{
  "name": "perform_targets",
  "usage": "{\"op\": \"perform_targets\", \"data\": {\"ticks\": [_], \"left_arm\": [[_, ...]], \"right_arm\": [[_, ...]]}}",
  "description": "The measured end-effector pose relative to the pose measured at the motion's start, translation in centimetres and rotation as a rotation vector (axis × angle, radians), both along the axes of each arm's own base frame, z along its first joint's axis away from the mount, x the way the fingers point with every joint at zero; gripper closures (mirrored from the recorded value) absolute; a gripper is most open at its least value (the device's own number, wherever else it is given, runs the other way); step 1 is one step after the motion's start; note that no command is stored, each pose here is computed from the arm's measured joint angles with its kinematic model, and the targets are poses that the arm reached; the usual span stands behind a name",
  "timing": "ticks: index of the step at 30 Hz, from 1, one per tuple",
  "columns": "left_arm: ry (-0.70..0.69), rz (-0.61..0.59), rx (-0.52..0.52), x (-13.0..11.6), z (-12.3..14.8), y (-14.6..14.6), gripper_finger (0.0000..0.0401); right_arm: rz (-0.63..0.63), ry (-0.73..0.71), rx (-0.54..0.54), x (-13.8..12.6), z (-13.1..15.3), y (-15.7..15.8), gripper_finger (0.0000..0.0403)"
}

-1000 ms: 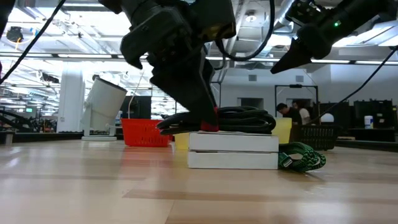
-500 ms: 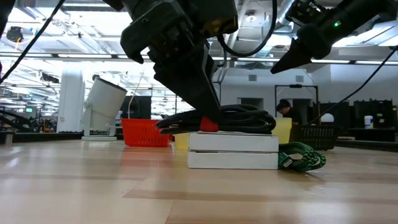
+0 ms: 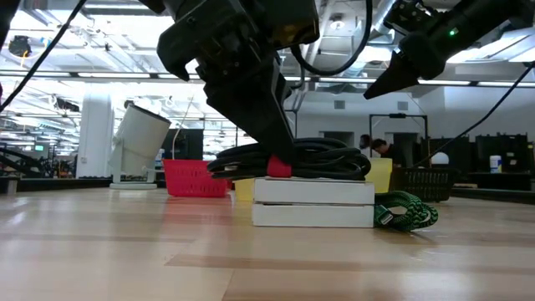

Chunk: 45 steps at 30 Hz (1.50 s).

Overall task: Pick and place items into bin
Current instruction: Put the bottom black charger cable into the yellow bin

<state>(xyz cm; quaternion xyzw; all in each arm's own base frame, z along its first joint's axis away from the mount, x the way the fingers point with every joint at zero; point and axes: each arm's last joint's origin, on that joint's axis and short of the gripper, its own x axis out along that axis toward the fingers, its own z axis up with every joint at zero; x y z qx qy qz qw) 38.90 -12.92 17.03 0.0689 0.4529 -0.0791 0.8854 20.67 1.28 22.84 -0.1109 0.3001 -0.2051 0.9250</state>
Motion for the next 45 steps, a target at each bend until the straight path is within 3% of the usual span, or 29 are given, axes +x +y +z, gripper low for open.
{"op": "perform_targets", "data": {"ticks": [11, 20, 24, 31, 45], "left_arm": [[0.011, -0.026, 0.014, 0.4, 1.9, -0.9, 0.0330], [0.048, -0.012, 0.237, 0.6, 4.4, -0.1, 0.0330], [0.083, 0.023, 0.333, 0.8, 5.0, 1.4, 0.0330], [0.140, 0.075, 0.378, 1.5, 5.9, 5.4, 0.0330], [0.076, 0.173, 0.352, 3.3, 6.5, 14.9, 0.0330]], "right_arm": [[0.000, 0.000, 0.000, 0.0, 0.0, 0.0, 0.0325], [0.000, 0.000, 0.000, 0.0, 0.0, 0.0, 0.0325], [0.000, 0.000, -0.001, 0.0, 0.0, 0.0, 0.0325], [0.000, 0.000, -0.001, 0.0, 0.0, 0.0, 0.0325], [0.000, 0.007, -0.002, 0.0, 0.0, 0.0, 0.0325]]}}
